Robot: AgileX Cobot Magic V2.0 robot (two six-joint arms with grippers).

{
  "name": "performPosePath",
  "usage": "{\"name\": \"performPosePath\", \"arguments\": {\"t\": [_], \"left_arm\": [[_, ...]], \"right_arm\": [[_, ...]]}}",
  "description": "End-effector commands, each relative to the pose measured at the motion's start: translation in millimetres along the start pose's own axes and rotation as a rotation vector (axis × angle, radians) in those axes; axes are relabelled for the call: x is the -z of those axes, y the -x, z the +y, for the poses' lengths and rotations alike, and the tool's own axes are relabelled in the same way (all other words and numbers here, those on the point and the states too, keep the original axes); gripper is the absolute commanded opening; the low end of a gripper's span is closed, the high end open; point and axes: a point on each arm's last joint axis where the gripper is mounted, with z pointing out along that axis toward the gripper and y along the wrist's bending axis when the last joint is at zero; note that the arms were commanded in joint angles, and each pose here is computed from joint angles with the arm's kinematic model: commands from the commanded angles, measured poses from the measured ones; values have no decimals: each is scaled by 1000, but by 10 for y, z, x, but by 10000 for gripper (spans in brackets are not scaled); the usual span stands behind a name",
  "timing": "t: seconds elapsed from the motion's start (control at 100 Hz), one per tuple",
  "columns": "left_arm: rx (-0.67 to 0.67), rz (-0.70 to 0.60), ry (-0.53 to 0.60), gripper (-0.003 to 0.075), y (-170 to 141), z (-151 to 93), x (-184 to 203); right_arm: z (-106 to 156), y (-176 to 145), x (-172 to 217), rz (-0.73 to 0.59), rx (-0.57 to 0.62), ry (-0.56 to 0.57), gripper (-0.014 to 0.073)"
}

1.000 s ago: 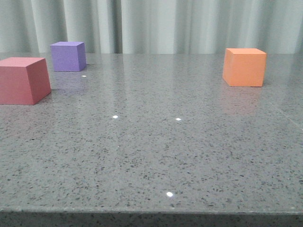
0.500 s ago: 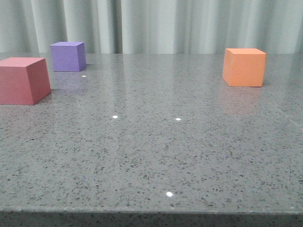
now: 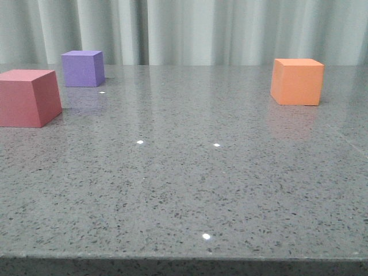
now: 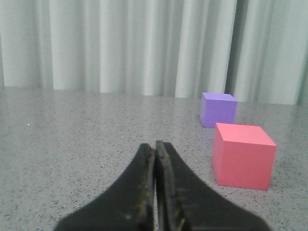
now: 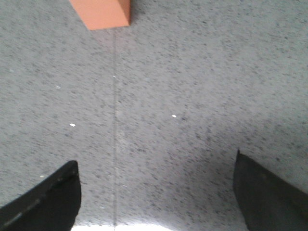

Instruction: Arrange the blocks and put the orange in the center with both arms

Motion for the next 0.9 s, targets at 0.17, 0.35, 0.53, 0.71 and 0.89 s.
{"name": "performPosePath", "arguments": {"t": [0.17,0.35,0.53,0.71,0.89], "left_arm": [[8,-73,-15,-20,-50,-3,21],[8,-73,-15,-20,-50,-3,21],[8,-73,-15,-20,-50,-3,21],[8,-73,-15,-20,-50,-3,21],[8,-73,-15,-20,-50,-3,21]], "right_arm": [[130,519,-63,-87,-9,47,634],[335,793,-348,-54,43,96,634],[549,1053,-755,-15,99,94,634],[686,1319,-1167,21,118,46,634],[802,1514,-1464,34,126,48,634]]}}
